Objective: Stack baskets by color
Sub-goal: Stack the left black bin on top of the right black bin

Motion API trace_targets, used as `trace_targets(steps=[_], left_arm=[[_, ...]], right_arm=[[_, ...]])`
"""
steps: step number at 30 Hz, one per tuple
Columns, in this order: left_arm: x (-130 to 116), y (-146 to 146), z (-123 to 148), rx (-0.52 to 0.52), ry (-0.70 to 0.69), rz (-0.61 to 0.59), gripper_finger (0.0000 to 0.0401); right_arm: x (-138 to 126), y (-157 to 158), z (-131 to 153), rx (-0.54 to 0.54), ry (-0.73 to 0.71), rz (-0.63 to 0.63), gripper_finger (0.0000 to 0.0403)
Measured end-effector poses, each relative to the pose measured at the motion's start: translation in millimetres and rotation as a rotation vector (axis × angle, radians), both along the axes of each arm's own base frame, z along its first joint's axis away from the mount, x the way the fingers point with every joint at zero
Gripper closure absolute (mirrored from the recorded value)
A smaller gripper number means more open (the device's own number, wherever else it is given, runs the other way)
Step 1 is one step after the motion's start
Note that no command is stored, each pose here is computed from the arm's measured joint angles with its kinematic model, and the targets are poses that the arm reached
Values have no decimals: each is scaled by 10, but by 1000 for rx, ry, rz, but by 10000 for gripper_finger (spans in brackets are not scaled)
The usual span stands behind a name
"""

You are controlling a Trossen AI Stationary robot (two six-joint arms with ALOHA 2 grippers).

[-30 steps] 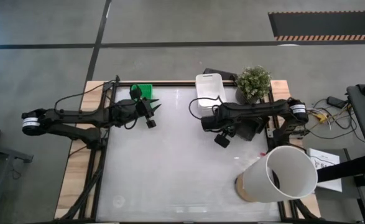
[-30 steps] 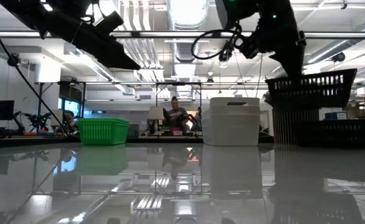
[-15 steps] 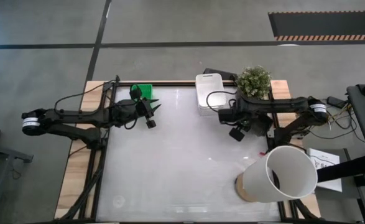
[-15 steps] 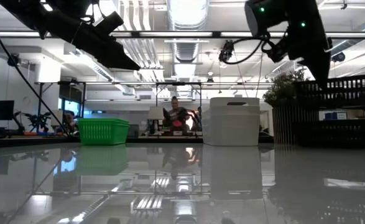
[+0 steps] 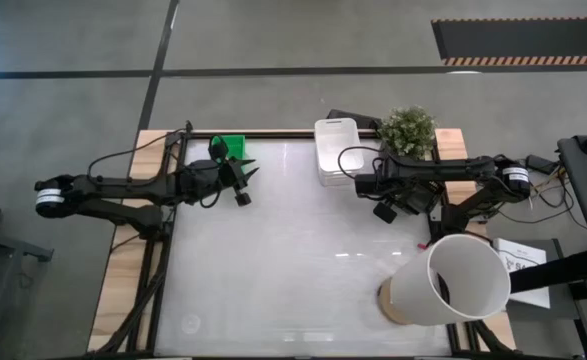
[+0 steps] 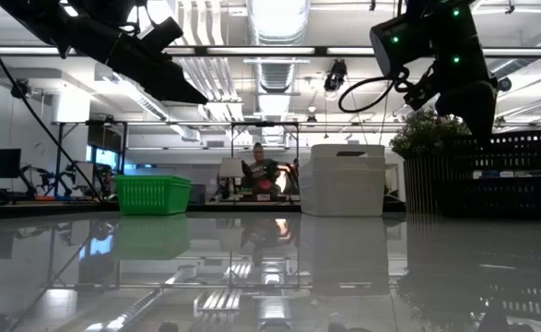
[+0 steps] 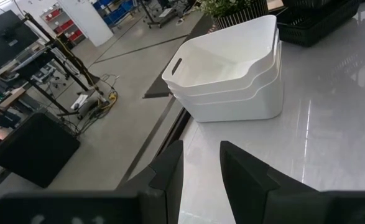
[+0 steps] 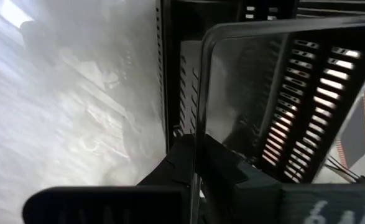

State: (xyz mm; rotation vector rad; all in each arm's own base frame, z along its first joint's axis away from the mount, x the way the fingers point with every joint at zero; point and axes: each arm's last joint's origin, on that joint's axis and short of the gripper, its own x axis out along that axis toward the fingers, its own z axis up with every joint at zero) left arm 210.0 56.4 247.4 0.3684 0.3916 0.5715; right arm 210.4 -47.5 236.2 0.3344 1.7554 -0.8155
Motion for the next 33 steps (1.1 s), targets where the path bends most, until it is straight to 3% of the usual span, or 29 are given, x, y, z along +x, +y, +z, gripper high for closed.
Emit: trace_targets(steps=[11,26,33], left_arm=[[0,0,0,0,0,0,312],[0,0,0,0,0,0,312],[0,0,-1,0,1,0,312]], right_arm=[[52,-18,23,-35,-49,8,386],[62,-43,45,-86,-55,-1,302],[91,-51,110,-97,-75,0,320]])
